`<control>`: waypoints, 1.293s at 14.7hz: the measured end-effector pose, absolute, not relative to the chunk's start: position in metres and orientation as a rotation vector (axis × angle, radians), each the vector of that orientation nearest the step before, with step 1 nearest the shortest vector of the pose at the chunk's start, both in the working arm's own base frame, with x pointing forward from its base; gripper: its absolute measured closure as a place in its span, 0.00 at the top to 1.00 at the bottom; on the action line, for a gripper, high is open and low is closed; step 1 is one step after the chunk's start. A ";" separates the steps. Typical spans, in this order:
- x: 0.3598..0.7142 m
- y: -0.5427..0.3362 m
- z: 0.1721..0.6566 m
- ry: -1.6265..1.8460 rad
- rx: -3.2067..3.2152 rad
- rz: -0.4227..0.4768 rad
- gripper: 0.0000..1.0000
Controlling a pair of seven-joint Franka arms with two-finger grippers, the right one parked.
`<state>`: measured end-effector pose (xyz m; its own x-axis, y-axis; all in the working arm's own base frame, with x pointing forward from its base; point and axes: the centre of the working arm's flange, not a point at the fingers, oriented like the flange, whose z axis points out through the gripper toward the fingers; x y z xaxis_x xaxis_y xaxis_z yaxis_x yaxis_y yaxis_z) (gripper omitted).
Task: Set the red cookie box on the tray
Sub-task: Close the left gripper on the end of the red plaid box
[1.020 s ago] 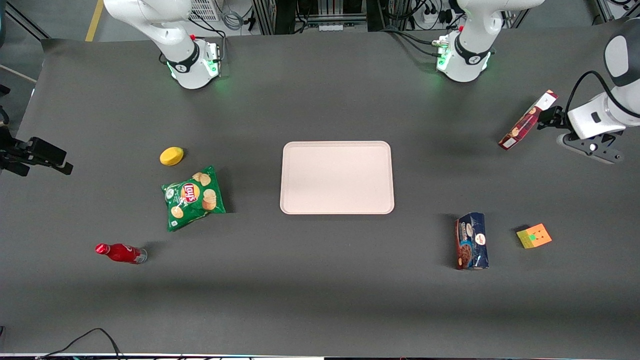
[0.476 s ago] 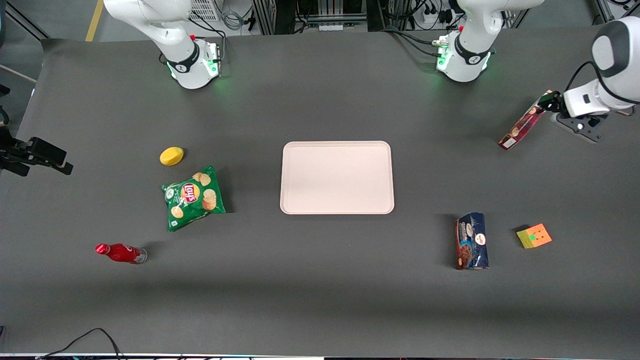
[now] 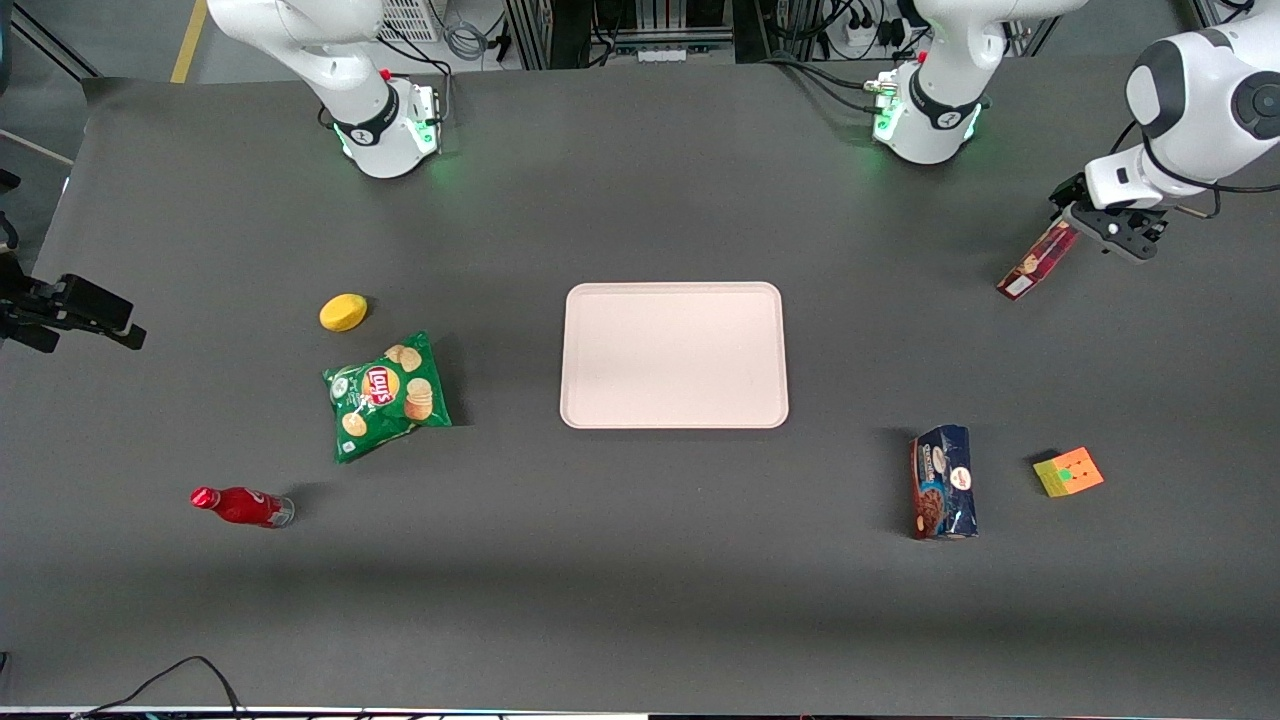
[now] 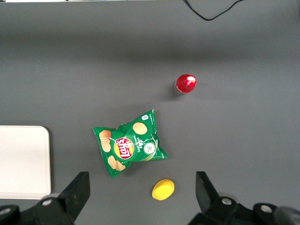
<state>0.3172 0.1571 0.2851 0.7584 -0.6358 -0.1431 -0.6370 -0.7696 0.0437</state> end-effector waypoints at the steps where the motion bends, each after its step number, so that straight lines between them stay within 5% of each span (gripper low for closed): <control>1: 0.310 0.165 0.279 1.066 -2.941 0.222 1.00; 15: 0.287 0.183 0.213 1.069 -2.941 0.208 0.96; 19: 0.284 0.185 0.211 1.061 -2.948 0.219 0.53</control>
<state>0.2841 0.1845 0.2108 0.7620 -0.6342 -0.1312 -0.6343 -0.7717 0.0467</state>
